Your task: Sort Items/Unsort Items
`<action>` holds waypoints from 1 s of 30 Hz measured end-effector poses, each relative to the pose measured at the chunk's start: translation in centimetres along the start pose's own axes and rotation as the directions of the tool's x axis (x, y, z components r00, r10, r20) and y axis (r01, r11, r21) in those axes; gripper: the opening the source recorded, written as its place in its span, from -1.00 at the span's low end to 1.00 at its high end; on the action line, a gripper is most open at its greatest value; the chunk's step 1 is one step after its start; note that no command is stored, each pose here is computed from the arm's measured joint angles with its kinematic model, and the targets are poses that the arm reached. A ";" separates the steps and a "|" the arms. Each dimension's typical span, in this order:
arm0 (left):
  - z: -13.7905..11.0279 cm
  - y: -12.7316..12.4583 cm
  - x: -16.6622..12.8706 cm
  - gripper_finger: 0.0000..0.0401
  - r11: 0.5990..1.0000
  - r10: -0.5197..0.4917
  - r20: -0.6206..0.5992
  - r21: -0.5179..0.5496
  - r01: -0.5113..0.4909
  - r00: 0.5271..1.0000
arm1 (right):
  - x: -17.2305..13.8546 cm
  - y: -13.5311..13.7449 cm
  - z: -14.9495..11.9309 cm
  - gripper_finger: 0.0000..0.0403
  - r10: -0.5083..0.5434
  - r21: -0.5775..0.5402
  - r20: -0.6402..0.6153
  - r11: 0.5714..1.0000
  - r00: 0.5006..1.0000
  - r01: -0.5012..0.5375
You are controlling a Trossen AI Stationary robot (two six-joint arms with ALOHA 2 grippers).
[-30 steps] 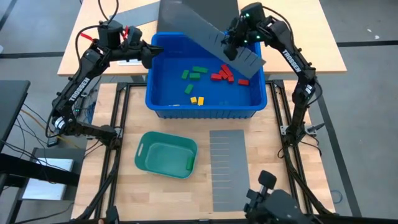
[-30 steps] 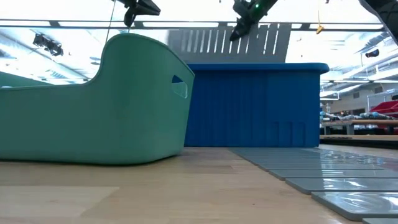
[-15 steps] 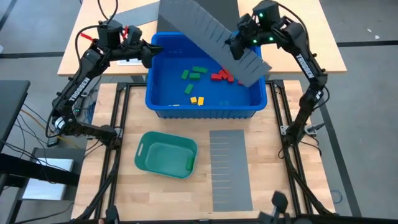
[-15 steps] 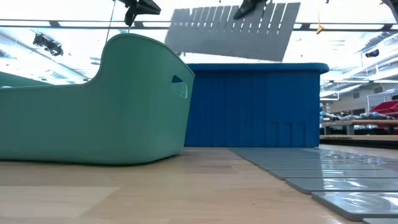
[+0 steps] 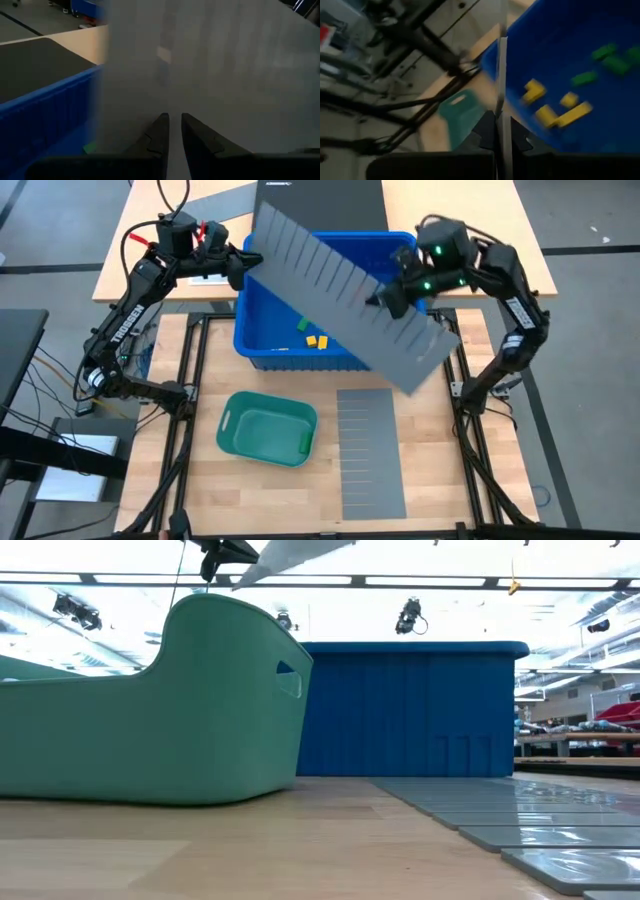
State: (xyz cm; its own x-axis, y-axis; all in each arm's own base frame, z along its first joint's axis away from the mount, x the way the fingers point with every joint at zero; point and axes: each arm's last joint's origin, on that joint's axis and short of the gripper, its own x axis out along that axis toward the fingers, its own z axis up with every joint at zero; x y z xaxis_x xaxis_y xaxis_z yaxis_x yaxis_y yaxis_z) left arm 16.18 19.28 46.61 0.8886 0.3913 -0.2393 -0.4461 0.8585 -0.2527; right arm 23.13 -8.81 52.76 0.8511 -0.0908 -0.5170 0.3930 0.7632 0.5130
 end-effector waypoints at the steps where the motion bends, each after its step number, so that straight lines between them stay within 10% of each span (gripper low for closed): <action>1: 0.0 0.0 0.0 -0.71 1.000 0.000 0.000 0.000 0.000 1.000 | -0.2 0.8 -0.6 -1.00 0.009 0.022 -0.020 1.000 1.000 -0.009; 18: 0.0 0.0 0.0 -0.71 1.000 0.000 -0.001 -0.002 0.000 1.000 | -2.6 11.2 -12.7 -1.00 0.023 0.305 -0.352 0.948 0.936 0.091; 30: 0.0 0.0 0.0 -0.71 1.000 0.000 -0.001 -0.006 0.000 1.000 | -0.6 13.3 -20.3 -1.00 -0.149 0.395 -0.446 0.852 0.883 0.343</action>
State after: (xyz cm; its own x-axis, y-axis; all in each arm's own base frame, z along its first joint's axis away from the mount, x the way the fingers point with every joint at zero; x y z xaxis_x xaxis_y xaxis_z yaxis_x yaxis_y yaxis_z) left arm 16.18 19.27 46.59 0.8886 0.3907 -0.2405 -0.4465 0.8568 -0.2581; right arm 20.84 14.39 45.97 0.5375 0.0911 -0.8384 0.7645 0.3669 0.5300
